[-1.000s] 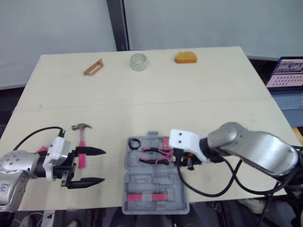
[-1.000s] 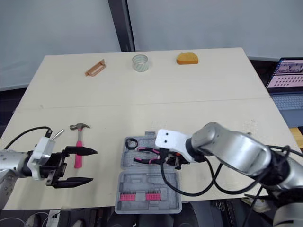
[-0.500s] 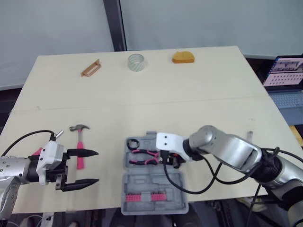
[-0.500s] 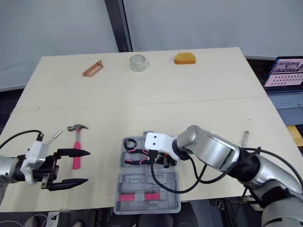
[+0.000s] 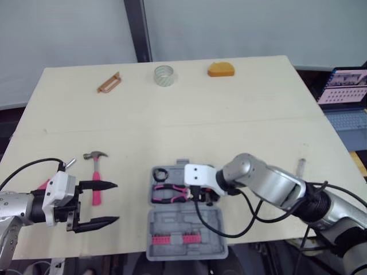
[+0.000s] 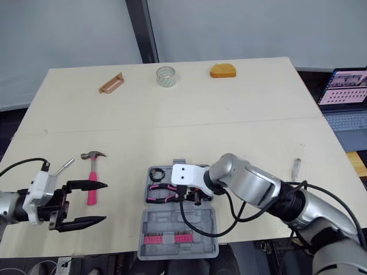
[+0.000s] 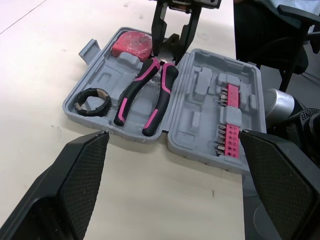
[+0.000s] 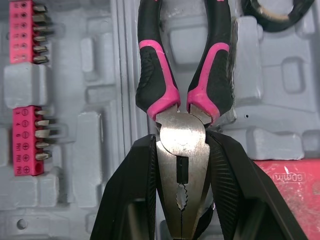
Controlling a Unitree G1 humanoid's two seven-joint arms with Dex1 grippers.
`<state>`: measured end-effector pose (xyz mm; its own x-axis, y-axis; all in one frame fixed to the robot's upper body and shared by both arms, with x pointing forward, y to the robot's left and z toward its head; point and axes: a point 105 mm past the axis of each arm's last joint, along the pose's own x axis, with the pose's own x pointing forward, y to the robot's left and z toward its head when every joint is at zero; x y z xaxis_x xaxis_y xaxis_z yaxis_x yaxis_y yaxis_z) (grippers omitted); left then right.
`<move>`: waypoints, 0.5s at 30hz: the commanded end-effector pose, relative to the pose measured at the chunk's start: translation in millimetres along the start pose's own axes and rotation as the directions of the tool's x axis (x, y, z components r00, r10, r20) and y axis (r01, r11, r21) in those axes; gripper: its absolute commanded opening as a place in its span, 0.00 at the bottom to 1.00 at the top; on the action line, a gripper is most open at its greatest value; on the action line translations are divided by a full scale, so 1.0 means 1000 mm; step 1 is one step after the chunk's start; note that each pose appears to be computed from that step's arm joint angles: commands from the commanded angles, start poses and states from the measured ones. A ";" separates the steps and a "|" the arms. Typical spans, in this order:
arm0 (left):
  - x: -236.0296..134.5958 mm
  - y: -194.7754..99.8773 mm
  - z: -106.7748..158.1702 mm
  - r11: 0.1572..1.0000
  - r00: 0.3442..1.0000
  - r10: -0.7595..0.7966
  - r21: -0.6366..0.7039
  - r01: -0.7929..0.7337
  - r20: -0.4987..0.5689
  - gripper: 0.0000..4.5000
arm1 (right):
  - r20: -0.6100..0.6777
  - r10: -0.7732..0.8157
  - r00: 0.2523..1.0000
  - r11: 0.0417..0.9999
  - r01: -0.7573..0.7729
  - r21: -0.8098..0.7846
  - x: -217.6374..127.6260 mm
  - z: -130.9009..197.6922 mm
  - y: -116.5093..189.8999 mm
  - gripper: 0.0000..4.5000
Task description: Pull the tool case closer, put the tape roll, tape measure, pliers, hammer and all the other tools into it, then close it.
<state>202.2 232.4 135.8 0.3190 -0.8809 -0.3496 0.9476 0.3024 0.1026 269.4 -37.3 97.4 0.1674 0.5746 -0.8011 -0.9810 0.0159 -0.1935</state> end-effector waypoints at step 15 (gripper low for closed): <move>-0.002 -0.004 0.012 0.999 1.000 0.001 0.037 -0.002 0.020 1.00 | 0.044 0.046 0.998 0.997 -0.043 -0.062 0.003 0.005 0.001 0.51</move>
<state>198.2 230.0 138.6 0.3136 -0.8828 -0.3497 0.9495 0.2949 0.1070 270.3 -35.7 90.4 0.1315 0.5851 -0.8002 -0.9819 -0.0341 -0.1863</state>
